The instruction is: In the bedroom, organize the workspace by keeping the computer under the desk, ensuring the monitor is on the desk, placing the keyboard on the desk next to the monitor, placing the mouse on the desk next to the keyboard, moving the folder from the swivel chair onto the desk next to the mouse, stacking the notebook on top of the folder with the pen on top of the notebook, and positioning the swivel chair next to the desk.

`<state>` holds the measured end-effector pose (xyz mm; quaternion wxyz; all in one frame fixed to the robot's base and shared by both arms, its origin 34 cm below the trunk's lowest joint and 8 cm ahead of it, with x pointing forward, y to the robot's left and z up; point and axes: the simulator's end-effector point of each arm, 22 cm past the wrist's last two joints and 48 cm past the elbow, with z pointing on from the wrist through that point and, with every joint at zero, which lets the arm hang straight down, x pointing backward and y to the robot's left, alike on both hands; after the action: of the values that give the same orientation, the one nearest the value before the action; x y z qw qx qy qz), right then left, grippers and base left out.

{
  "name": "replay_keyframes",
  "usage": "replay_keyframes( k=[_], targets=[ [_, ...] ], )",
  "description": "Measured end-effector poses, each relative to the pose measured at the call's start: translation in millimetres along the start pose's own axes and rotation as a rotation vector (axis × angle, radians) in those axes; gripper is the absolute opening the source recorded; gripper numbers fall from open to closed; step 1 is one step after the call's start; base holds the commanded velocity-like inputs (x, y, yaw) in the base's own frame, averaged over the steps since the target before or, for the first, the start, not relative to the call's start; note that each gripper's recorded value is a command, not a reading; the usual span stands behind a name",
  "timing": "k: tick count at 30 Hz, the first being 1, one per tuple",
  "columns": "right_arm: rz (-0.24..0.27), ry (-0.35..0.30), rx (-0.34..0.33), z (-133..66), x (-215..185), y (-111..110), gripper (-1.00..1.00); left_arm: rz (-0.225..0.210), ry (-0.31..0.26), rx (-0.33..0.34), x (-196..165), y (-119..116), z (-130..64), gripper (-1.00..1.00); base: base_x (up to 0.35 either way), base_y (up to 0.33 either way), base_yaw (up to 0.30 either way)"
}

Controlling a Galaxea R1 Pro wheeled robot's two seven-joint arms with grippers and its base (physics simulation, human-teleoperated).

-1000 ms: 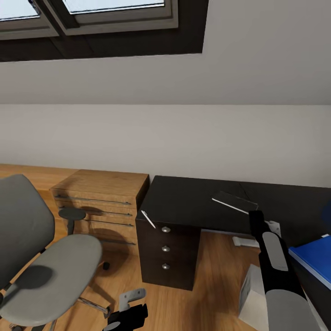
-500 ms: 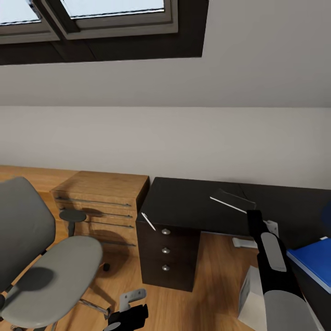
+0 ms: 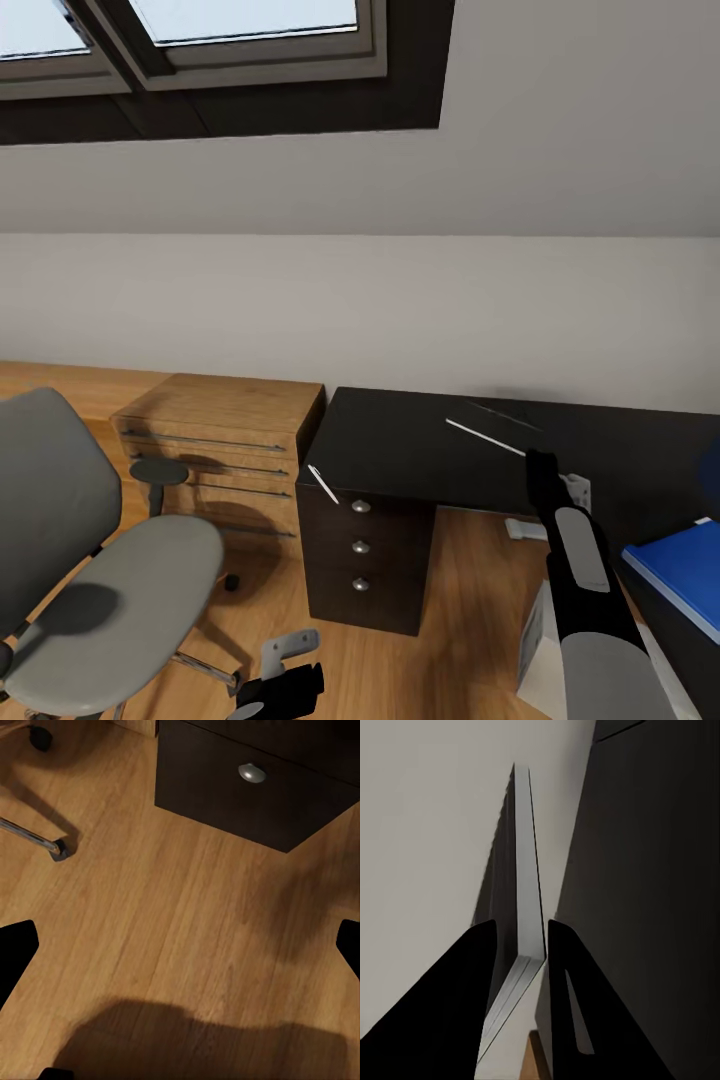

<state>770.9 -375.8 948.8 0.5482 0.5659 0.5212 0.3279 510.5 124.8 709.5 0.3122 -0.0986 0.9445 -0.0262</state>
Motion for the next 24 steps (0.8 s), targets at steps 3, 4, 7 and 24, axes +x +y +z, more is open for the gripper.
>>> replay_keyframes(
  k=[3,4,7,24],
  targets=[
    [0.000,0.002,0.005,0.5,0.8,-2.3,-1.00,0.000,0.001,0.000,0.1,0.1,0.2,1.00,0.000,0.000,-0.042],
    [0.001,0.002,0.007,0.6,0.9,-3.1,-1.00,0.000,0.001,0.000,0.3,0.1,0.2,1.00,0.000,0.000,-0.100],
    [0.001,0.003,0.011,1.0,1.9,-5.7,-1.00,0.000,0.003,-0.001,0.9,0.3,0.7,1.00,0.000,0.000,-0.090],
    [-0.002,0.008,0.024,2.0,4.8,-12.2,-1.00,-0.001,0.004,-0.002,1.2,0.7,1.0,1.00,0.000,0.000,-0.011]
  ],
)
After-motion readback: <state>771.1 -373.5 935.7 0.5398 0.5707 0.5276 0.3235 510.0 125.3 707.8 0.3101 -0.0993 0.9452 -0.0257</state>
